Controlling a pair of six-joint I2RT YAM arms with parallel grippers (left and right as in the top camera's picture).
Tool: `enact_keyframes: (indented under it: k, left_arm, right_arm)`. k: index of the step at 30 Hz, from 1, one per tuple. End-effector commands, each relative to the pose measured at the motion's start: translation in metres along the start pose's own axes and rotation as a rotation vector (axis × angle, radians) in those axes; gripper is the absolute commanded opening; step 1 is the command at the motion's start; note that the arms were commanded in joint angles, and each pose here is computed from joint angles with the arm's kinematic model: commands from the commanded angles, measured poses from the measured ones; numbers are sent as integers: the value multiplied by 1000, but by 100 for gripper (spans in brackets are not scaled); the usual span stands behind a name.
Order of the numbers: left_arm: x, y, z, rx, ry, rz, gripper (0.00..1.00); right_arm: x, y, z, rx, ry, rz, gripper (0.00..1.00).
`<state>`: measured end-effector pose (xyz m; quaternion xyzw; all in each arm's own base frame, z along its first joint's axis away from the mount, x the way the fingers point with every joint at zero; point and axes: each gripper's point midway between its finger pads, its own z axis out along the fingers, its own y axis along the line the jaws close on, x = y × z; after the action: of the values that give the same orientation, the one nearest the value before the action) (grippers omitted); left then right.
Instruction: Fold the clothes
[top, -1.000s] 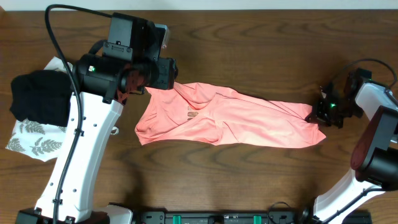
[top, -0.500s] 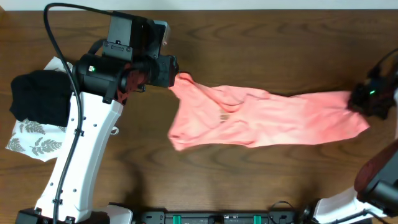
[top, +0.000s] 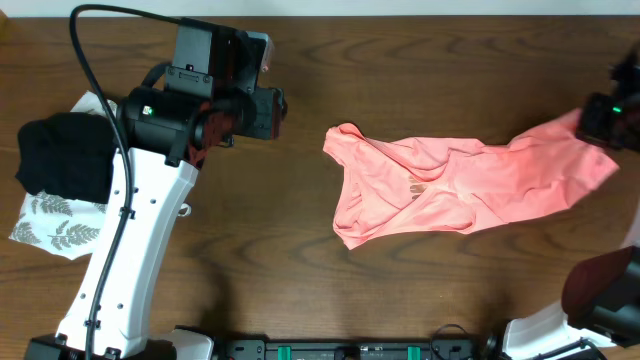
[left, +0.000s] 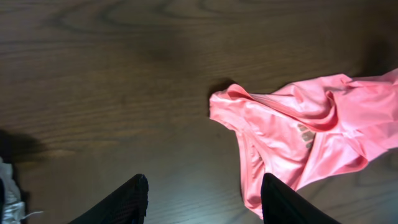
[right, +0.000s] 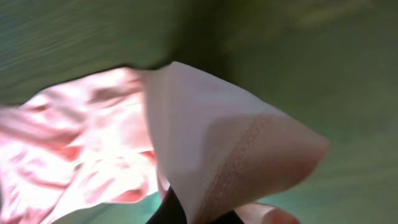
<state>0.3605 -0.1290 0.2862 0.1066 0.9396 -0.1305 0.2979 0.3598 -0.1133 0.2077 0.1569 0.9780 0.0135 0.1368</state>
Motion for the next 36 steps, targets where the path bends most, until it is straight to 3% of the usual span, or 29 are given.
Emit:
enact_keyframes:
  k: [1, 9, 15, 26, 34, 36]
  left_arm:
    - [-3, 10, -2, -48, -11, -9, 59]
    - [-6, 19, -13, -73, -42, -25, 59]
    - [-11, 40, -41, -134, -114, -61, 59]
    - [-12, 47, -57, -148, -152, -77, 59]
    - [-13, 47, -57, -148, -152, -77, 59]
    - [-13, 47, -57, -148, -152, -77, 59]
  right_arm:
    - [2, 66, -6, -90, -10, -104, 1]
    - [25, 194, -6, -203, -42, -292, 1]
    - [54, 262, 10, -250, -12, -395, 1]
    - [121, 327, 86, -225, 188, -528, 1]
    - [158, 358, 86, -250, 196, -701, 1]
    - [164, 361, 86, -250, 201, -717, 6]
